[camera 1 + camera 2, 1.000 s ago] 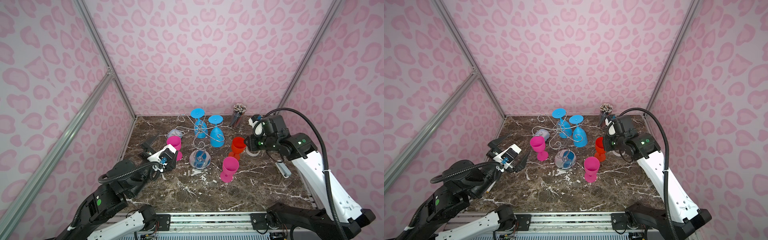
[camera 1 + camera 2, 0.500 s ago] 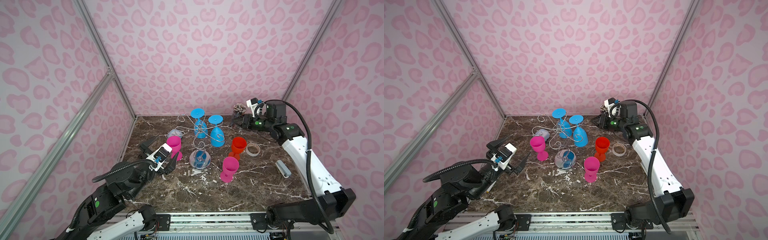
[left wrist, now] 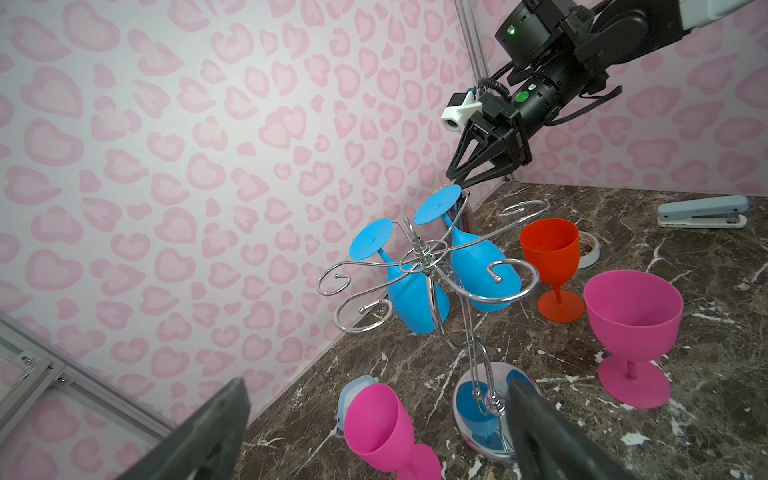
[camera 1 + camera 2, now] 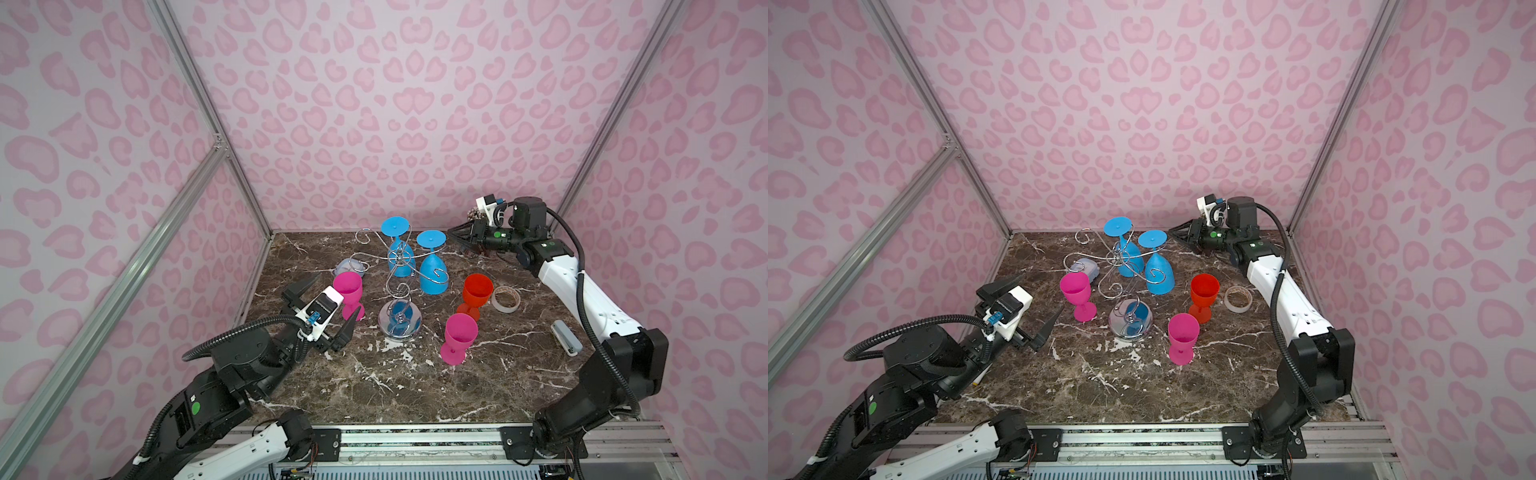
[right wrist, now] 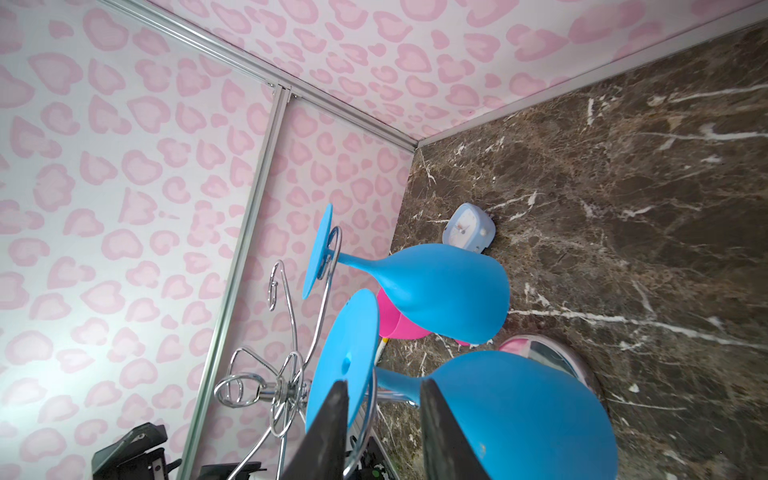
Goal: Take the wine glass off the wine glass rack
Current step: 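Move the right gripper to the blue glass base on the rack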
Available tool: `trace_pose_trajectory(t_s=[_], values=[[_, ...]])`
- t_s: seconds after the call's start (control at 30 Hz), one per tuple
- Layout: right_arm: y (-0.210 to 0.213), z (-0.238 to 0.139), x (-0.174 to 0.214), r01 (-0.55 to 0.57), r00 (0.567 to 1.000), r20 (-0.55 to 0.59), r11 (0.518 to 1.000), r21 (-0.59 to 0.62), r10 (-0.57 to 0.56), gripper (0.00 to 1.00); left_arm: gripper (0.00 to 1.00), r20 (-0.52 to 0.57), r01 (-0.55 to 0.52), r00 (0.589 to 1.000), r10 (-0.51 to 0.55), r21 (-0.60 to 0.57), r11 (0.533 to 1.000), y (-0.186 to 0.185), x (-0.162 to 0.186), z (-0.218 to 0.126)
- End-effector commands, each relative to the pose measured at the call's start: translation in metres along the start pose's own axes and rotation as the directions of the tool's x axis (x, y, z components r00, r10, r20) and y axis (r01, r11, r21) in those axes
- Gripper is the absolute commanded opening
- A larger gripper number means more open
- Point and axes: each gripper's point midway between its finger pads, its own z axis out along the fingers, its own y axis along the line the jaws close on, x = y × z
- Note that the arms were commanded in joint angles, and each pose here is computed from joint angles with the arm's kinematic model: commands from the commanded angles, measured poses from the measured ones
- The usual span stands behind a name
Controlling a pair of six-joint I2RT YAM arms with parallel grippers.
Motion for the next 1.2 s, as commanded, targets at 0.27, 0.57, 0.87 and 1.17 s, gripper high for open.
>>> trace_pose_trajectory(t_s=[0.27,0.57,0.87,1.17], values=[[0.015,0.005,-0.009,-0.016,1.000,0.001,0.995,-0.097,0.017,0.31,0.97,0.010,0.029,1.000,-0.029,0.000,1.000,0.002,-0.001,-0.005],[0.009,0.011,-0.004,-0.033,0.999,-0.026,0.995,-0.095,0.031,0.31,0.97,0.008,0.030,1.000,-0.030,0.004,1.000,0.001,0.000,-0.004],[0.009,0.023,0.002,-0.043,0.997,-0.064,0.993,-0.108,0.036,0.30,0.97,0.006,0.031,1.000,-0.031,0.003,1.000,0.002,0.000,-0.005],[0.011,0.029,0.005,-0.045,0.996,-0.082,0.992,-0.115,0.036,0.27,0.97,-0.001,0.016,1.000,-0.016,-0.004,1.000,0.002,0.000,-0.004]])
